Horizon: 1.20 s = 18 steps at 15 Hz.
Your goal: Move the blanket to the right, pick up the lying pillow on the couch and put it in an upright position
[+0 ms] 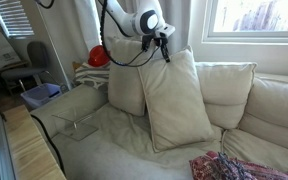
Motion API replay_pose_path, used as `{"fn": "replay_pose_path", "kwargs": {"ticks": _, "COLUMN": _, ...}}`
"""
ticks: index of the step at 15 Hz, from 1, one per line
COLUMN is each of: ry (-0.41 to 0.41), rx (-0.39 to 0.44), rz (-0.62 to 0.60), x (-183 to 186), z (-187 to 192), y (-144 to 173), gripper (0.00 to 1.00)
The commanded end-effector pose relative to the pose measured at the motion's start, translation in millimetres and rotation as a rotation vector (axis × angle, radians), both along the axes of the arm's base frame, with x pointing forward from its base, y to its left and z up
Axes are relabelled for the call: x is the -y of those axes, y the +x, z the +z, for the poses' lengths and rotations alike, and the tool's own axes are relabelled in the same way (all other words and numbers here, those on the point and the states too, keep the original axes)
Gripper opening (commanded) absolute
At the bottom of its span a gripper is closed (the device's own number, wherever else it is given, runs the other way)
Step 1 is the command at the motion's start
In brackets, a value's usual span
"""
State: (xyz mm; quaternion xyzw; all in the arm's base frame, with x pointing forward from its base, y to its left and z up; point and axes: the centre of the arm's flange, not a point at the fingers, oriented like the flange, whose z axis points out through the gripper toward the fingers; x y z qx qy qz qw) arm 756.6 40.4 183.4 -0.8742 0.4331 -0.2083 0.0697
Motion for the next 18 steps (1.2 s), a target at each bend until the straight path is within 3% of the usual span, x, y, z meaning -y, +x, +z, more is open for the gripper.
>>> {"fn": "replay_pose_path", "kwargs": {"ticks": 1, "ry": 0.089, "rx": 0.019, "rz": -0.105, "x": 30, "z": 19, "y": -22, "gripper": 0.01}}
{"fn": "replay_pose_path", "kwargs": {"ticks": 9, "ry": 0.212, "rx": 0.087, "rz": -0.373, "x": 69, "z": 74, "y": -56, "gripper": 0.02}}
{"fn": "replay_pose_path", "kwargs": {"ticks": 18, "ry": 0.312, "rx": 0.18, "rz": -0.479, "x": 66, "z": 110, "y": -70, "gripper": 0.02}}
